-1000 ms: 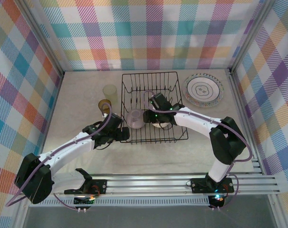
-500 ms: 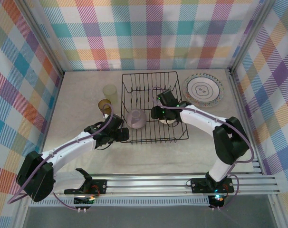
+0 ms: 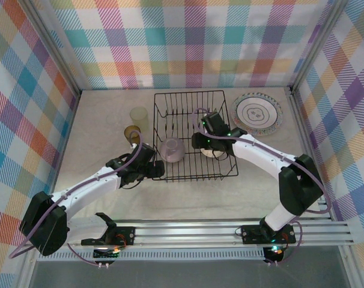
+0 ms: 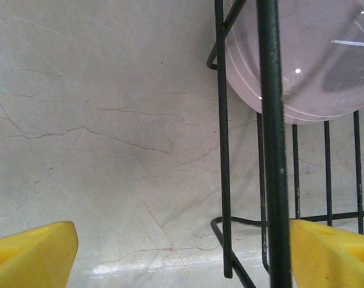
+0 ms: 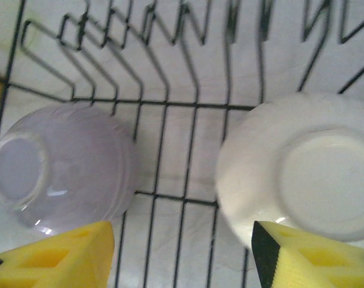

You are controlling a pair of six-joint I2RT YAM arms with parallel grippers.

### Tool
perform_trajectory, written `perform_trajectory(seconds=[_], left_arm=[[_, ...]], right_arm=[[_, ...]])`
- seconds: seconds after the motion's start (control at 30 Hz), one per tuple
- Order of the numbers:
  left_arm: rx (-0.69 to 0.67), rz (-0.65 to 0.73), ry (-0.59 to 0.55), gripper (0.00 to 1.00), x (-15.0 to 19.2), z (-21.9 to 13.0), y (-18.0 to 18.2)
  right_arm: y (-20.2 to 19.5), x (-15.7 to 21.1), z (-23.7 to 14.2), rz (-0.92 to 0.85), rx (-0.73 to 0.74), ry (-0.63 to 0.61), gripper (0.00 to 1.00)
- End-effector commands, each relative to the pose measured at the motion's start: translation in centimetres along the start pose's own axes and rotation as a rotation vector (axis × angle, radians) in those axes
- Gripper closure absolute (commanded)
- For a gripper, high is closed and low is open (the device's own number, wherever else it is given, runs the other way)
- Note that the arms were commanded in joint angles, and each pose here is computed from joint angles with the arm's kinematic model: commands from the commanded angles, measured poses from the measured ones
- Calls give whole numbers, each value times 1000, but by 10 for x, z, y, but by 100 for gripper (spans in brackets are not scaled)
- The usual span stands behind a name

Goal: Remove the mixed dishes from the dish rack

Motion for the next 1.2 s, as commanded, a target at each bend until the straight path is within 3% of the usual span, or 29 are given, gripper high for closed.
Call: perform_trajectory(seconds=[0.0, 0.2, 0.57, 0.77, 1.17], left_arm=[[27, 0, -31, 13, -4, -7, -3], [48, -16, -29, 15, -1, -6, -4], [39, -18, -11, 22, 2, -3, -3], [34, -15, 9, 29, 5, 2, -3], [35, -20, 22, 29, 11, 11, -3]], right_arm=[[24, -2, -1, -88, -45, 51, 35], [38, 7, 16, -135, -55, 128, 28], [55, 7, 49, -161, -26, 190, 28], [58, 6, 52, -142, -43, 185, 29], [64, 11, 57, -107, -122, 225, 28]])
Point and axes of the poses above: each hand's point on the last joint's axis, 136 mm out from that joint toward the fingers, its own z axis out along the fingers, its own y axis along the line the jaws close on, x = y × z, the point moved 9 cm from there along -z, back along the fingers, and after that the axes turned 13 degrees about z, right-handed, at the moved point
